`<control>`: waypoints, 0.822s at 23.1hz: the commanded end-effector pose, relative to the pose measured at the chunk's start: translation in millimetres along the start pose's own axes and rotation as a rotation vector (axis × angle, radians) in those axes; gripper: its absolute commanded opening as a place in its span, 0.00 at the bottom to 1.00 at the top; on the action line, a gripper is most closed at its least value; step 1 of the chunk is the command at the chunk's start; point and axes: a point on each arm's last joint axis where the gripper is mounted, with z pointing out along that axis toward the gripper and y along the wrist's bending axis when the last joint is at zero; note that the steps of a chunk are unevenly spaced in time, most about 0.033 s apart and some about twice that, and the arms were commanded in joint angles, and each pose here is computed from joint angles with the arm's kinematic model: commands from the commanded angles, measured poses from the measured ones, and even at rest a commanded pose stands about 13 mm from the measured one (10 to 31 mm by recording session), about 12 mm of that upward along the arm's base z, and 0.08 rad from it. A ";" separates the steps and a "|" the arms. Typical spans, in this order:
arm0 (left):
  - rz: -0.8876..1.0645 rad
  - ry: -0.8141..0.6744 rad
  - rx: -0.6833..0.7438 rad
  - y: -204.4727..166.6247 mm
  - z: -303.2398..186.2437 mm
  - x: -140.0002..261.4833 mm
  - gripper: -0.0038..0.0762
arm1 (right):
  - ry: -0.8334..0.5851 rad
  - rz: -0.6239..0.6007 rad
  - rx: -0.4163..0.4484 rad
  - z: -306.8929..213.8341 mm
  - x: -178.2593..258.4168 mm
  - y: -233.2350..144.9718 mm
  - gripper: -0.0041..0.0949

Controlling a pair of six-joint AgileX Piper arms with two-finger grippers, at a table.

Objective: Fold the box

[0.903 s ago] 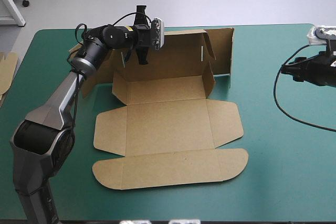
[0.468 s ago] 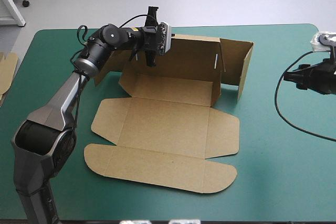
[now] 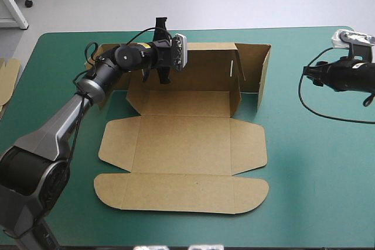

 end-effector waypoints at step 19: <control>0.000 0.047 -0.212 -20.4 -26.0 -31.4 0.03 | -0.056 -0.001 -0.291 130.5 -99.2 27.5 0.44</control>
